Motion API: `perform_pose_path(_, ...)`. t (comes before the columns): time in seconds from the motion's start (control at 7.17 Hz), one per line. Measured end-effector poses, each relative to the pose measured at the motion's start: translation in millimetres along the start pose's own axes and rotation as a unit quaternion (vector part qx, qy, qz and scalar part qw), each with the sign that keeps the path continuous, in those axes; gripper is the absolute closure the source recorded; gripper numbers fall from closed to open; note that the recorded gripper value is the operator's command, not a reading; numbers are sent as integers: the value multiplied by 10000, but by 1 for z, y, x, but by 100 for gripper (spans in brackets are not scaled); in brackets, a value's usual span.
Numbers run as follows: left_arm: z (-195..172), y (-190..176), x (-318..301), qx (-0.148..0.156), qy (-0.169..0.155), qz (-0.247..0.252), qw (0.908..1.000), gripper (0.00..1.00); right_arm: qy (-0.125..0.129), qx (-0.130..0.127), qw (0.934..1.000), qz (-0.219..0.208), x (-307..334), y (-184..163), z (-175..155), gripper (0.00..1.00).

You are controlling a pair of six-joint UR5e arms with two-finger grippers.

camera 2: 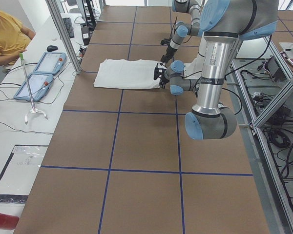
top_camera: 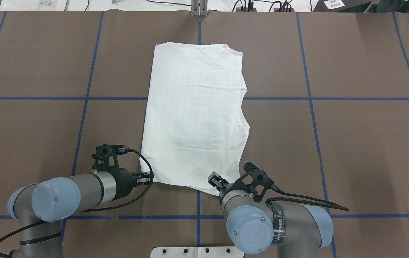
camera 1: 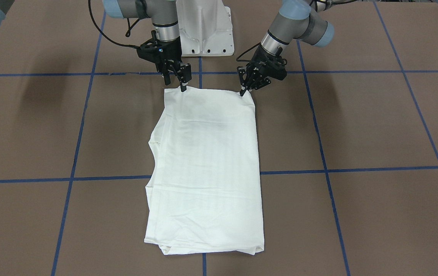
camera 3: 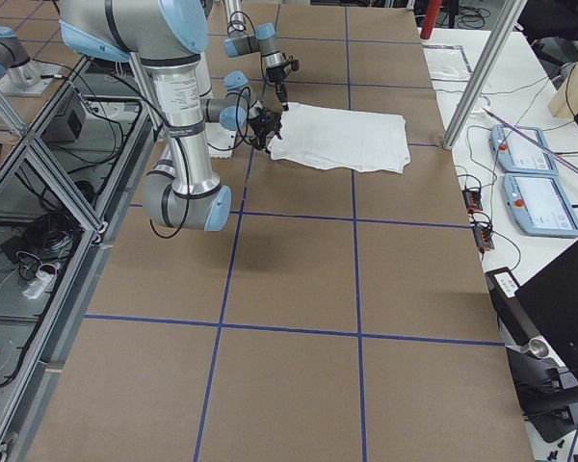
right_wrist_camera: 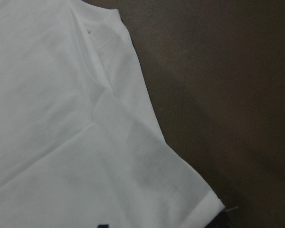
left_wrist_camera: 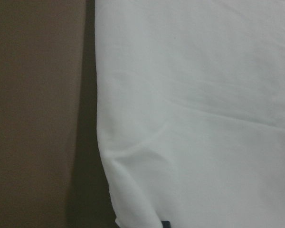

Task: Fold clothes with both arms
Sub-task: 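Grasp the shirt edge nearest the robot with both grippers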

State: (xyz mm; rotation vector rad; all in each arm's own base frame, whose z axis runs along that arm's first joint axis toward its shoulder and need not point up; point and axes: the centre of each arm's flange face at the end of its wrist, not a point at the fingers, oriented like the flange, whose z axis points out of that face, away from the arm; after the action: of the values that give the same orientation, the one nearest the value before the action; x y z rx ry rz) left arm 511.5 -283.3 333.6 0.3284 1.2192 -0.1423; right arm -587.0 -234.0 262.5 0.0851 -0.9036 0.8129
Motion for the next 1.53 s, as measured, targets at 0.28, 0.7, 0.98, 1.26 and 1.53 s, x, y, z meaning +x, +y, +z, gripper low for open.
perform_pose_path(0.28, 0, 0, 0, 14, 4, 0, 10000, 100, 43, 3, 10000, 8, -5, 9, 6, 25)
perform_pose_path(0.7, -1, -1, 1, 18, 8, -1, 10000, 100, 80, -21, 10000, -21, -4, 16, 7, 32)
perform_pose_path(0.98, -1, -1, 1, 19, 9, 0, 10000, 100, 85, -32, 10000, -9, -4, 19, 7, 45)
perform_pose_path(1.26, -1, 0, 0, 18, 6, -3, 10000, 100, 82, -36, 9999, 103, -6, 20, 6, 46)
perform_pose_path(1.53, -1, 0, 0, 18, 5, 1, 10000, 100, 94, -21, 9999, 134, -5, 21, 8, 50)
